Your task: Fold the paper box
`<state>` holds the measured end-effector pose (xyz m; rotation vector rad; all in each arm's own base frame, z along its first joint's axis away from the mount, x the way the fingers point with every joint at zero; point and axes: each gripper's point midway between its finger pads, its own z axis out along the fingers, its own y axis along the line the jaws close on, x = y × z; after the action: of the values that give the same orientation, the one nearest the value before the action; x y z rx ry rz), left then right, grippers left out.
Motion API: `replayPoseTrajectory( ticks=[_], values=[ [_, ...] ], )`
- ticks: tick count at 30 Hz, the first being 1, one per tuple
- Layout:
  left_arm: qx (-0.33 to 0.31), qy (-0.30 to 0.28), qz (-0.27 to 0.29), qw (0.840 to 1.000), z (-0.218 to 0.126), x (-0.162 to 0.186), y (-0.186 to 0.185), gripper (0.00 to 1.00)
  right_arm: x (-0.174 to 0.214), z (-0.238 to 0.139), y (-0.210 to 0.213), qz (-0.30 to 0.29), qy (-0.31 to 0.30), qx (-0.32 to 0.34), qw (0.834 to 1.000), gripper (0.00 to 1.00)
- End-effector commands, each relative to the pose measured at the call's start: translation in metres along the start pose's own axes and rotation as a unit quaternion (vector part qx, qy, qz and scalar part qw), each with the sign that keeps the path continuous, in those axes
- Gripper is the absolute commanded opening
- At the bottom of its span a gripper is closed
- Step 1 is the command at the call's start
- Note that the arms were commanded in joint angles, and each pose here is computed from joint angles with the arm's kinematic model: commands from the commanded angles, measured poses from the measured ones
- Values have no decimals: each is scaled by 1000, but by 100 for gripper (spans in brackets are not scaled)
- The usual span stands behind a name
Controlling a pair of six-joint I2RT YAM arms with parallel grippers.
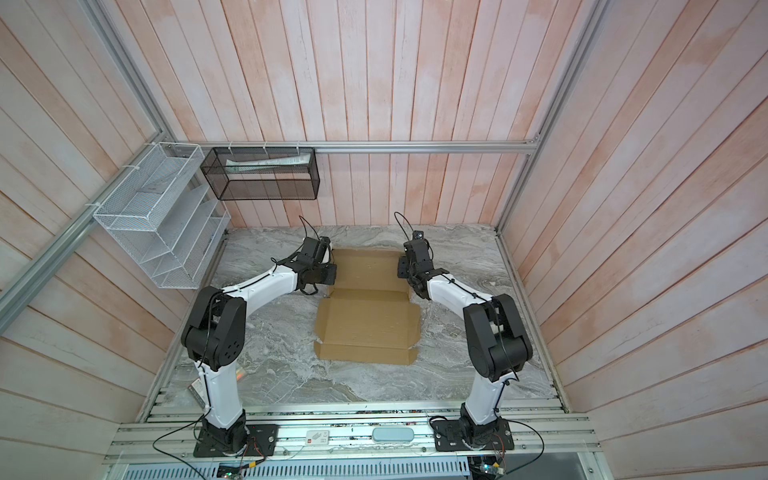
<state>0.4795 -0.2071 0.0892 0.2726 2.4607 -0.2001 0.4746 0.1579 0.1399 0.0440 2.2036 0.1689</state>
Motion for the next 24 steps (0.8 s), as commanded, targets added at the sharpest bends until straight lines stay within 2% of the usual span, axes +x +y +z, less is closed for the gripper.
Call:
replayPoseTrajectory(
  ticks=[1, 6, 12, 19, 24],
  values=[
    [-20, 142, 11, 990, 33, 84, 15, 0, -13, -23, -1, 22, -19, -11, 1000, 46],
    [-17, 152, 8, 988, 36, 89, 18, 0, -13, -54, 12, 23, -29, -43, 998, 46],
    [-11, 155, 3, 988, 37, 92, 17, 0, -5, -71, 66, -2, -20, -127, 992, 43],
    [-6, 177, 4, 984, 37, 104, 17, 0, 8, -43, 130, -47, 24, -187, 981, 42],
    [-1, 201, 1, 980, 30, 114, 21, 0, 12, -22, 153, -41, 40, -206, 977, 42]
  ],
)
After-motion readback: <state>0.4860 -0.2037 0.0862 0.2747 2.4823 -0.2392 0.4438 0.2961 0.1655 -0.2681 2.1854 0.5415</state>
